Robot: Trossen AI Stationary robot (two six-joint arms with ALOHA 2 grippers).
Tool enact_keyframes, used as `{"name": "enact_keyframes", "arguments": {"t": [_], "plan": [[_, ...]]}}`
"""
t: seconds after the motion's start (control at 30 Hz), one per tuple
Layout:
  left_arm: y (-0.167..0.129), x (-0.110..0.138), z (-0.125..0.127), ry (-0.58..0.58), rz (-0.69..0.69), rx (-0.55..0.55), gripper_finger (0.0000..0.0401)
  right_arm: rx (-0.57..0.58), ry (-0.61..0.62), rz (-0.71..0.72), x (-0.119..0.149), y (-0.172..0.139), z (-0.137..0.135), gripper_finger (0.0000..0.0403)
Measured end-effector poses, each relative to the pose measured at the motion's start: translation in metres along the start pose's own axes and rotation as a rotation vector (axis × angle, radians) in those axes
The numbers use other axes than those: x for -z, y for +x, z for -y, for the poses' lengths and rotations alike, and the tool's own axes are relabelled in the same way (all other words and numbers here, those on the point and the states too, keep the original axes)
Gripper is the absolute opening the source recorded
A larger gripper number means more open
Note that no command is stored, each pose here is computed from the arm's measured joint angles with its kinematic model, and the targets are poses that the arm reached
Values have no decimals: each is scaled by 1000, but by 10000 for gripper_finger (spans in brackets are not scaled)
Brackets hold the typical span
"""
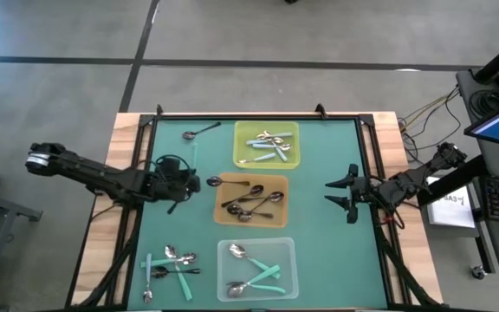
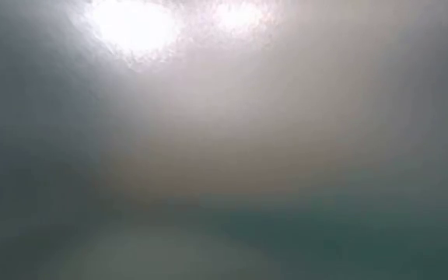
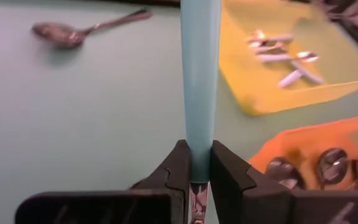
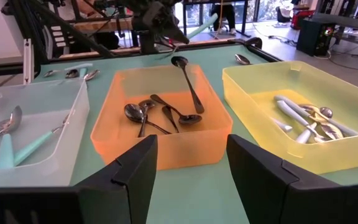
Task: Sort silverware by color (type)
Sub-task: Put the green spoon into the transparent bin
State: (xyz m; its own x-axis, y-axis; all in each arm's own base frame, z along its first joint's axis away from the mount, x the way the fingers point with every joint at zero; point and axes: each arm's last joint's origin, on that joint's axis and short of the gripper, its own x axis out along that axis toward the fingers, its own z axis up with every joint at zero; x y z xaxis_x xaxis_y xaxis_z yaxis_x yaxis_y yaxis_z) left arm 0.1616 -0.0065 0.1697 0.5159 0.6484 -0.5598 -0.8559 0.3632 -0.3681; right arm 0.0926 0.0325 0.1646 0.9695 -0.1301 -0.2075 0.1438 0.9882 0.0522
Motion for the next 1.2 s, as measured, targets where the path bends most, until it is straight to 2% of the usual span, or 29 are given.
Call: {"name": "enact_keyframes", "arguments": {"t": [0.1, 0.23, 0.33, 0.43, 0.53, 0.7, 0.9, 1.0, 1.2], "plan": [[-2, -5, 9, 45, 36, 67, 21, 0, 0, 0, 0, 0, 0, 185], [-7, -17, 29, 161, 90, 151, 21, 0, 0, 0, 0, 0, 0, 185], [-10, -26, 45, 256, 118, 176, 21, 0, 0, 0, 0, 0, 0, 185], [-13, -32, 60, 345, 92, 231, 21, 0, 0, 0, 0, 0, 0, 185], [-17, -30, 78, 400, 44, 336, 21, 0, 0, 0, 0, 0, 0, 185], [-25, -11, 114, 443, -8, 519, 21, 0, 0, 0, 0, 0, 0, 185], [-43, 27, 153, 454, -17, 728, 21, 0, 0, 0, 0, 0, 0, 185], [-46, 46, 163, 452, -60, 815, 21, 0, 0, 0, 0, 0, 0, 185], [-43, 68, 177, 444, -155, 932, 21, 0, 0, 0, 0, 0, 0, 185]]}}
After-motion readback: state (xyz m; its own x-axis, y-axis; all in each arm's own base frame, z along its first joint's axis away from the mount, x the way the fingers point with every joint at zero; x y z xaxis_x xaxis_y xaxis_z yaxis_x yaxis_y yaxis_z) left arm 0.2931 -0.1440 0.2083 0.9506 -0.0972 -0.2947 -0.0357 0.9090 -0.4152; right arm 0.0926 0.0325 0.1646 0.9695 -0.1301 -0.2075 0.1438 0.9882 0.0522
